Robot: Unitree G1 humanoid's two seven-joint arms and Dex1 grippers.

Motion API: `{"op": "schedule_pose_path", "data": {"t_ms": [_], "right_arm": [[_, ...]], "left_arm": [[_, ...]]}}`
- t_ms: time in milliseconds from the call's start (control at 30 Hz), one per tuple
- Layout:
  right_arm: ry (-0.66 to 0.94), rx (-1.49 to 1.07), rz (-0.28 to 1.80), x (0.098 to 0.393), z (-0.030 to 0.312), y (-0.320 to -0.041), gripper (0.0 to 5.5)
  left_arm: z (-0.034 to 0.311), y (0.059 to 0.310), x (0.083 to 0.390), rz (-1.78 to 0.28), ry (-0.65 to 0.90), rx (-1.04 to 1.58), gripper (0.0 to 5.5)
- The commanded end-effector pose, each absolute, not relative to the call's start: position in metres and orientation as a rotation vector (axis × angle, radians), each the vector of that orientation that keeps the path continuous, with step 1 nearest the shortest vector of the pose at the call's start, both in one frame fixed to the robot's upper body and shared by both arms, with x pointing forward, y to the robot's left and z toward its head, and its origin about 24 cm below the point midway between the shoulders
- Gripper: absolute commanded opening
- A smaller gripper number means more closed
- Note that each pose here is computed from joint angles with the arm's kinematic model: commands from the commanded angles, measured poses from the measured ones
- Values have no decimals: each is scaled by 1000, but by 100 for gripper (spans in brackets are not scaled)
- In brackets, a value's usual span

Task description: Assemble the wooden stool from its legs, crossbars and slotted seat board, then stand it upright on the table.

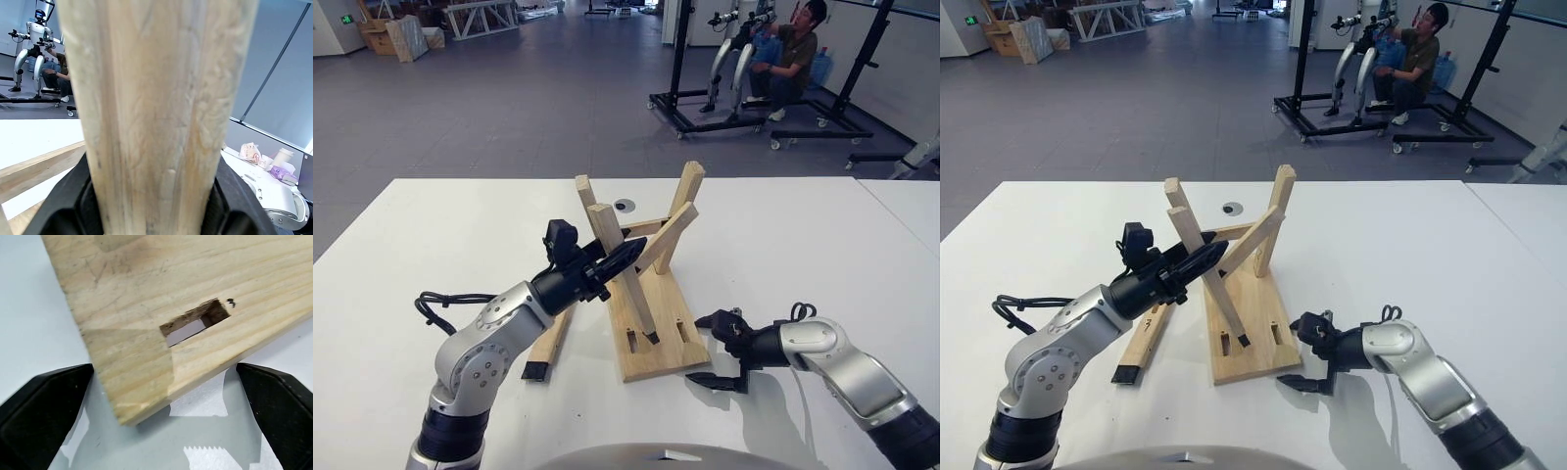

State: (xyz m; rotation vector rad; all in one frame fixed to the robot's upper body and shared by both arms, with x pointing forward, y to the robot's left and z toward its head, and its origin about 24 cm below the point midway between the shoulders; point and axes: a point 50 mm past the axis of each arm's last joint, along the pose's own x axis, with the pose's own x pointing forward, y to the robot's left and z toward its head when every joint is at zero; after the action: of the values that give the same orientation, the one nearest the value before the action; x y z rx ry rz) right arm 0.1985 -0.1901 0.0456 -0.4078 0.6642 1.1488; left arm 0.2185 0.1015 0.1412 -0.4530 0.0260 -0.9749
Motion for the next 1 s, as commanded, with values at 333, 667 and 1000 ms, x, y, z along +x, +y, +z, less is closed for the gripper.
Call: {"op": "schedule_pose_path", "data": {"t_ms": [333,667,1000], "right_arm": [[817,-212,1207,183,68,-220,540],[793,-166,1147,198,71,-227,540],[784,-181,1151,203,71,-226,540]], "left_arm": [[179,125,237,-1100,-39,-263,204],[151,108,228,-1146,14,-299,204],[126,104,223,-1182,64,-275,204]]}}
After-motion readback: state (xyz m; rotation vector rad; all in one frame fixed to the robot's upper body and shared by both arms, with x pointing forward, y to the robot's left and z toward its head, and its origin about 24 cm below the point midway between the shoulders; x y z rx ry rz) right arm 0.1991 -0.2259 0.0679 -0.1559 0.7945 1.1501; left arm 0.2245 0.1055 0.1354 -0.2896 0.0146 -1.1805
